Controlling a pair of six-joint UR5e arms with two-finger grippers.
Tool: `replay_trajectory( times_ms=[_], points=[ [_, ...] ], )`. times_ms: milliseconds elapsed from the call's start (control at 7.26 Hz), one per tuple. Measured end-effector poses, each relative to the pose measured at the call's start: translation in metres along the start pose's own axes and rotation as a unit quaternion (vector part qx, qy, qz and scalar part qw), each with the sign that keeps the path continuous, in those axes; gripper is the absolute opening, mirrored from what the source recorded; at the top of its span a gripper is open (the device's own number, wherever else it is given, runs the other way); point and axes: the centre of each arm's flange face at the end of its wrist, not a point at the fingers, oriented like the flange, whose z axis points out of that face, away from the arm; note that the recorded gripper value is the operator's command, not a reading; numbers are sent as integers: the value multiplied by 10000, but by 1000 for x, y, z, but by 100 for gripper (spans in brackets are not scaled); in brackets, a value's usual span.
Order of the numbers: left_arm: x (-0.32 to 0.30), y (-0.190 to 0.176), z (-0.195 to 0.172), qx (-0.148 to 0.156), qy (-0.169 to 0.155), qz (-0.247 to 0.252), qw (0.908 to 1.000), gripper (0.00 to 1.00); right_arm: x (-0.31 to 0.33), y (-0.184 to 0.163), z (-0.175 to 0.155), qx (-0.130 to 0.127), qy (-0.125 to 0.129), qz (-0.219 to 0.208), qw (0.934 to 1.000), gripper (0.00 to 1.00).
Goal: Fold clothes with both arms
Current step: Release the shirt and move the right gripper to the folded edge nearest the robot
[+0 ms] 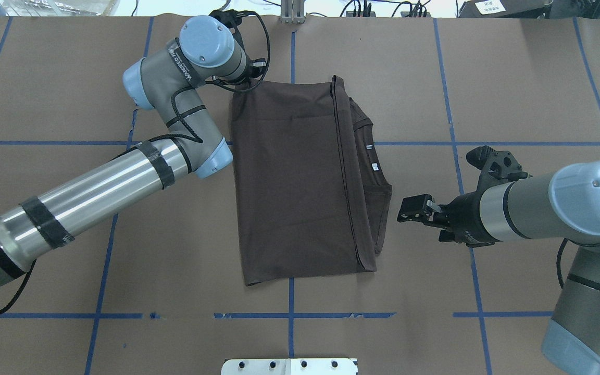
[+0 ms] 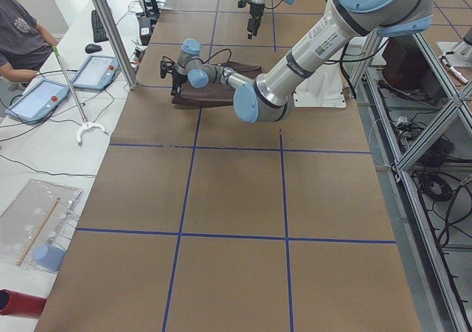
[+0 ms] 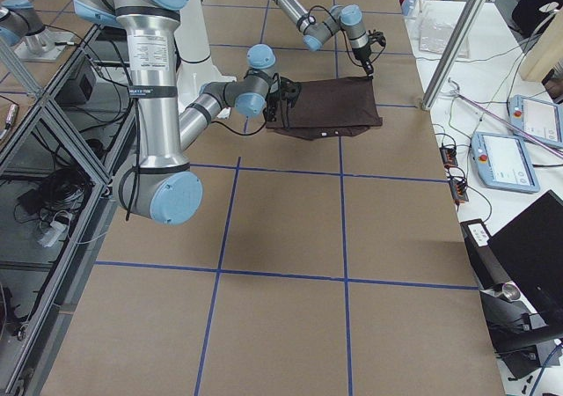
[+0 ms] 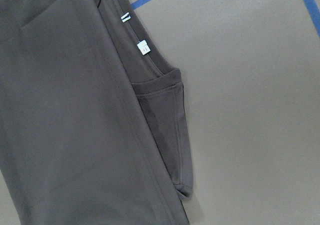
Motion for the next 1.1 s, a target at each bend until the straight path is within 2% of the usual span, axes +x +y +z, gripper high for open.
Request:
replay_trajectory(
  times_ms=[138,275,688,964,1101],
  points=[
    [12,-3,3,72,153,53,9998,5,0,0,0,0,1,1,10000,100],
    [15,-4,5,113,245,141,9995,99,0,0,0,1,9,3,10000,100],
    [10,-15,1,164,337,445,9983,100,6,-6,7,38,129,9,9999,100],
    [-16,-16,-16,-164,390,896,9951,100,6,-18,32,66,358,-315,9988,100],
    [-36,-6,-33,-338,387,1005,9936,100,-7,-24,51,90,590,-457,9972,100]
  ],
)
